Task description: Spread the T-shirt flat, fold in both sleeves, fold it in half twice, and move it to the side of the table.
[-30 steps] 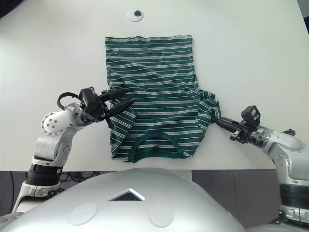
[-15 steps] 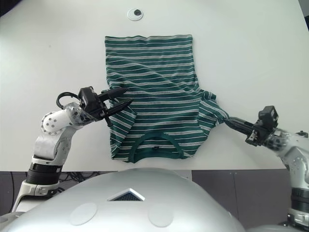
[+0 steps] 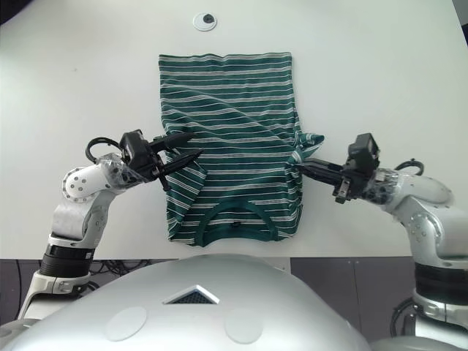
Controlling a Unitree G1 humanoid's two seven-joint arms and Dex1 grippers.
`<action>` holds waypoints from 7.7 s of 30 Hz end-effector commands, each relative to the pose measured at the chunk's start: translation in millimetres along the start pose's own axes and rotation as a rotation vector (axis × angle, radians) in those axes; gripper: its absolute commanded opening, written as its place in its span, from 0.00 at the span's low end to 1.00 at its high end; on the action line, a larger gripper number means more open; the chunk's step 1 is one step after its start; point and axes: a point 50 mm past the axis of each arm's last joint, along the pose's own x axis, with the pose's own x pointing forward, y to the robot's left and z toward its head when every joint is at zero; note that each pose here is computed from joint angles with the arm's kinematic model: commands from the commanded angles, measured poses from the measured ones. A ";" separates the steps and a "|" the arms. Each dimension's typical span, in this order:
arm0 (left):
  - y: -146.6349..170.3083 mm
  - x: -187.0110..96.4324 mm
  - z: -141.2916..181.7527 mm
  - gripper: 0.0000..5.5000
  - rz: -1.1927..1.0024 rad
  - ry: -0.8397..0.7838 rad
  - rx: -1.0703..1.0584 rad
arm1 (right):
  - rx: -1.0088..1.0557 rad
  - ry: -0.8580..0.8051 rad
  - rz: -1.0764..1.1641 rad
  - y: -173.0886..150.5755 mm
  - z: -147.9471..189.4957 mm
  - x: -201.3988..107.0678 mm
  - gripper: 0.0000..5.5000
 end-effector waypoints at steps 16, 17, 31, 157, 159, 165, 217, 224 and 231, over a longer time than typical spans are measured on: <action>0.0 -68.0 3.3 0.28 -0.019 0.179 0.299 | 0.032 -0.055 0.021 0.4 -6.9 8.9 0.14; -3.5 -77.8 4.2 0.28 -0.042 0.202 0.335 | 0.027 -0.059 0.002 1.0 -8.0 -1.8 0.14; -44.4 -129.1 -50.7 0.49 -0.472 0.477 0.757 | -0.677 0.366 0.162 45.0 -97.9 -28.6 0.30; 82.6 5.5 -16.5 0.01 0.179 0.364 0.582 | -0.540 0.007 -0.329 -73.3 27.3 55.6 0.00; 89.4 9.2 -18.6 0.01 0.209 0.389 0.622 | -0.553 0.016 -0.357 -80.0 30.1 62.5 0.00; 96.9 16.9 -22.8 0.01 0.231 0.406 0.660 | -0.559 0.041 -0.401 -94.4 33.1 70.3 0.00; 125.5 -11.8 16.3 0.26 -0.017 0.362 1.528 | -0.891 -0.014 -0.042 4.9 31.2 51.5 0.43; 50.3 -73.1 2.0 0.34 -0.166 0.242 0.997 | -0.771 0.205 -0.073 -8.6 -17.3 -12.2 0.43; 2.8 -91.6 -29.5 0.50 -0.405 0.381 0.825 | -0.858 0.308 0.039 -3.2 -48.6 -16.9 0.59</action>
